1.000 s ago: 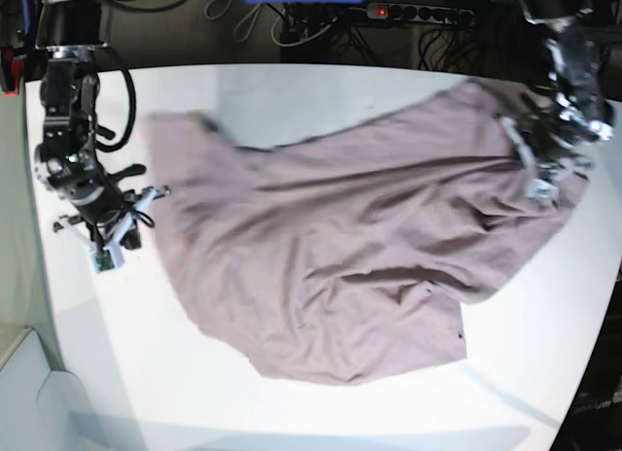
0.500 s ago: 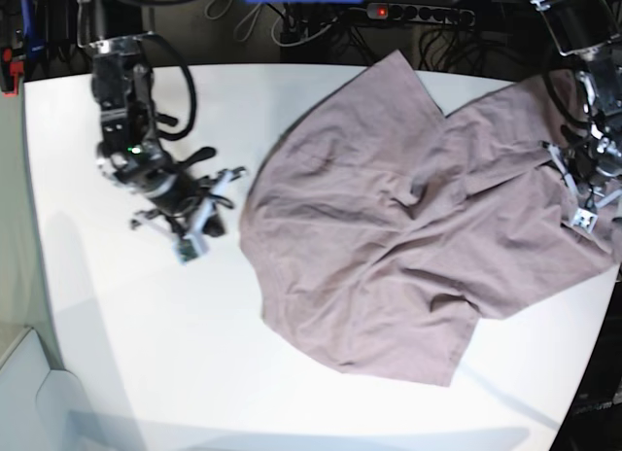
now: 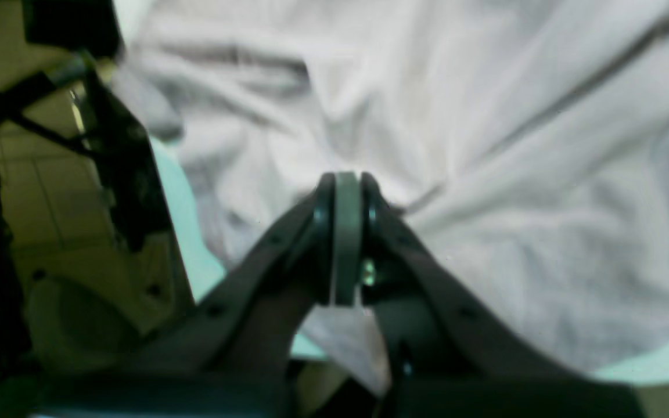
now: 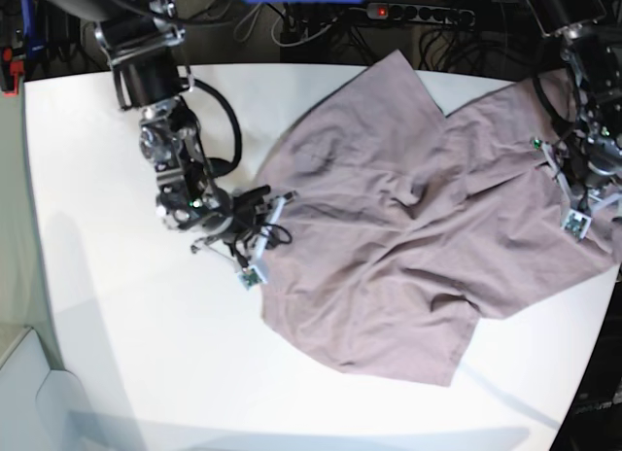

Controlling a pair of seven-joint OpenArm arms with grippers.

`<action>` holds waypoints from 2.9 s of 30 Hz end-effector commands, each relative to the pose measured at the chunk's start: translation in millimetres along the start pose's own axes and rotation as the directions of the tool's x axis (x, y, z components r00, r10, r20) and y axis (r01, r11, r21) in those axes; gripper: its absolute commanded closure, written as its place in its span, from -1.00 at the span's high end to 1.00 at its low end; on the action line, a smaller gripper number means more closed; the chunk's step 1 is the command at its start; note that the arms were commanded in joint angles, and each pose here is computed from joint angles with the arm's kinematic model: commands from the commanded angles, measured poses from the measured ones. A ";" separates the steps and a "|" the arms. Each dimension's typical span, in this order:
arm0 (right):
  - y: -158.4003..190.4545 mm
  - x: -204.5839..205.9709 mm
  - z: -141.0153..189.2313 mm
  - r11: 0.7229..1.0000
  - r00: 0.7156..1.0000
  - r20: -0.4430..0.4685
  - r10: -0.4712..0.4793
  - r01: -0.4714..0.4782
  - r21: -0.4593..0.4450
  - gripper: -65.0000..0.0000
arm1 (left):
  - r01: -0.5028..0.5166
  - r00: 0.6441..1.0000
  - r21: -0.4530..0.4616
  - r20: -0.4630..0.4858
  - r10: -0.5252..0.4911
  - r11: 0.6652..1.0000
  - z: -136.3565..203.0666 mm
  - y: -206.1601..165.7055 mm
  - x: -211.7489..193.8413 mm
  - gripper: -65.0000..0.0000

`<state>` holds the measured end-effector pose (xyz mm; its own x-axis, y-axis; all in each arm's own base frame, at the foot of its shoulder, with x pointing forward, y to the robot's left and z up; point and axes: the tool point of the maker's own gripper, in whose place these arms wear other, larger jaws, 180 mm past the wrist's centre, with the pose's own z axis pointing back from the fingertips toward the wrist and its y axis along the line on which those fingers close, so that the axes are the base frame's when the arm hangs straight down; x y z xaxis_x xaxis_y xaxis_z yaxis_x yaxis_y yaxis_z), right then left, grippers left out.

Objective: Layout the t-shirt on the table in an organized manner, then fold the t-shirt properly
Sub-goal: 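Regrasp the shirt with both grippers and spread it apart, then pull the shirt corners apart with both grippers to flatten it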

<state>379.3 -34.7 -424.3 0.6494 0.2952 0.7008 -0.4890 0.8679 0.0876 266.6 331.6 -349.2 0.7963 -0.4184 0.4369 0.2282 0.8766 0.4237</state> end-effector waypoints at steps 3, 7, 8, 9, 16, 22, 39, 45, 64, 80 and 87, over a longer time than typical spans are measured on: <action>-48.1 -3.1 7.3 0.996 0.999 -0.018 -0.030 0.028 -0.087 -1.00 | -0.004 1.000 0.014 0.024 0.004 1.000 0.9 7.5 5.9 -0.99; -111.0 -33.3 34.6 0.972 0.993 -0.035 -0.117 0.107 -0.209 -1.00 | -0.032 0.999 -0.030 0.017 0.033 0.999 -6.0 -11.3 3.3 -0.99; -125.1 -42.4 43.6 0.964 0.991 -0.042 -0.128 0.115 -0.238 -1.00 | -0.039 0.999 -0.045 0.024 0.040 0.998 -6.9 -19.2 5.5 -0.99; -137.9 -49.5 51.8 0.957 0.990 -0.048 -0.136 0.118 -0.265 -1.00 | -0.048 0.998 -0.065 0.029 0.050 0.997 -8.2 -29.3 7.9 -0.99; -203.5 -98.7 106.6 0.896 0.974 -0.074 -0.212 0.164 -0.412 -1.00 | 0.031 0.996 -0.257 0.094 -0.007 0.966 -12.8 -123.9 43.8 -0.99; -230.8 -101.4 146.1 0.838 0.966 0.030 -0.256 0.238 -0.491 -1.00 | 0.083 0.987 -0.344 0.155 -0.031 0.935 -4.6 -173.7 70.7 -0.99; -175.7 -36.1 144.4 0.888 0.980 0.163 -0.112 0.172 -0.427 -1.00 | 0.097 0.995 -0.405 0.008 -0.103 0.909 -14.5 -193.5 5.8 -0.99; -170.0 -39.5 126.7 0.903 0.984 0.132 -0.122 0.165 -0.396 -1.00 | 0.161 0.973 -0.371 -0.097 -0.210 0.914 17.4 -179.8 -48.9 -0.99; -123.4 -32.7 81.7 0.940 0.978 0.121 -0.170 0.197 -0.279 -1.00 | 0.142 0.975 -0.231 -0.133 -0.176 0.963 47.7 -134.0 -47.7 -0.99; -128.8 -29.4 83.0 0.938 0.979 0.124 -0.163 0.193 -0.287 -1.00 | -0.046 0.984 -0.206 -0.177 0.009 0.977 -22.5 -90.1 -51.4 -0.99; -154.6 -35.2 73.8 0.927 0.976 0.101 -0.193 0.215 -0.306 -1.00 | -0.115 0.983 -0.250 -0.167 0.074 0.961 -60.4 -83.4 -40.3 -0.99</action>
<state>379.1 -206.6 -422.6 0.6958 0.0760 0.7142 -0.1366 0.9902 0.0276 264.3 290.7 -438.6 0.8691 -0.3028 0.3911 0.2563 0.9520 0.1673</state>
